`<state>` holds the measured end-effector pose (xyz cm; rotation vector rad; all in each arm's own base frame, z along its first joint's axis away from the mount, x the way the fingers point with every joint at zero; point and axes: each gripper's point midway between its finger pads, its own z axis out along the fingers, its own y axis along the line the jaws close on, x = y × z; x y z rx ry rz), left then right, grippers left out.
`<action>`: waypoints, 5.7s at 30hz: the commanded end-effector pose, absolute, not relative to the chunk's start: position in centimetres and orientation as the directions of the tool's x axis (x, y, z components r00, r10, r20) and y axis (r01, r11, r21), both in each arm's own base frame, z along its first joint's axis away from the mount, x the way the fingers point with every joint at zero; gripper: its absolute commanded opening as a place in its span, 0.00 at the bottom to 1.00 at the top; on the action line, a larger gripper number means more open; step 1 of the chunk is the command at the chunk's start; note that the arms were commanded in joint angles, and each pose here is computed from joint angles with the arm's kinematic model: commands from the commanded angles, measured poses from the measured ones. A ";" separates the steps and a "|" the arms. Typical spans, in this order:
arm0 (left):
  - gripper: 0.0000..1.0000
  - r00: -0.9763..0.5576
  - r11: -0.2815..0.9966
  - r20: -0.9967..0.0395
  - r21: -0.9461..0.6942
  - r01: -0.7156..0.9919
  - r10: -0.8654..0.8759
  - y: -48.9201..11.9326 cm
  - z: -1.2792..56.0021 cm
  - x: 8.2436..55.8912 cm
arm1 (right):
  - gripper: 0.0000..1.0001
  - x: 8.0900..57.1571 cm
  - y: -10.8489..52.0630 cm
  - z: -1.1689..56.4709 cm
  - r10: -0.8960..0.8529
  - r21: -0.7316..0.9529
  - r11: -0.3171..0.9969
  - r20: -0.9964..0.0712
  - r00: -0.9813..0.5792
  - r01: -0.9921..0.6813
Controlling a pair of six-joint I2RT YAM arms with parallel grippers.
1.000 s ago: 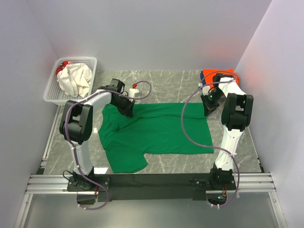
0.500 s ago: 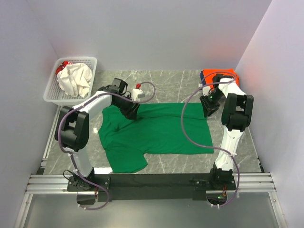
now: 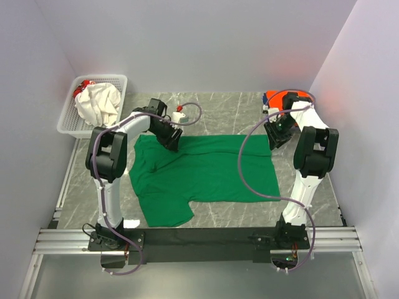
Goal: Fold and stack the t-shirts
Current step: Fold the tshirt
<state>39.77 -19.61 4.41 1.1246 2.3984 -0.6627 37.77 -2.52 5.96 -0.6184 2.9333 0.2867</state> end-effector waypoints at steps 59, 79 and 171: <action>0.53 -0.575 0.578 -0.369 -0.116 0.808 0.730 -10.4 4.7 27.1 | 0.33 38.3 -0.5 2.5 -0.760 -0.190 0.649 -0.103 -0.642 -0.737; 0.44 -0.661 0.626 -0.337 -0.223 0.747 0.670 -10.6 3.4 26.1 | 0.26 38.4 -0.4 2.2 -0.767 -0.194 0.639 -0.090 -0.635 -0.744; 0.42 -0.944 0.865 -0.329 -0.479 0.151 -0.018 -8.9 5.2 31.7 | 0.22 43.0 3.0 1.1 -0.517 0.046 0.852 -0.093 -0.851 -0.522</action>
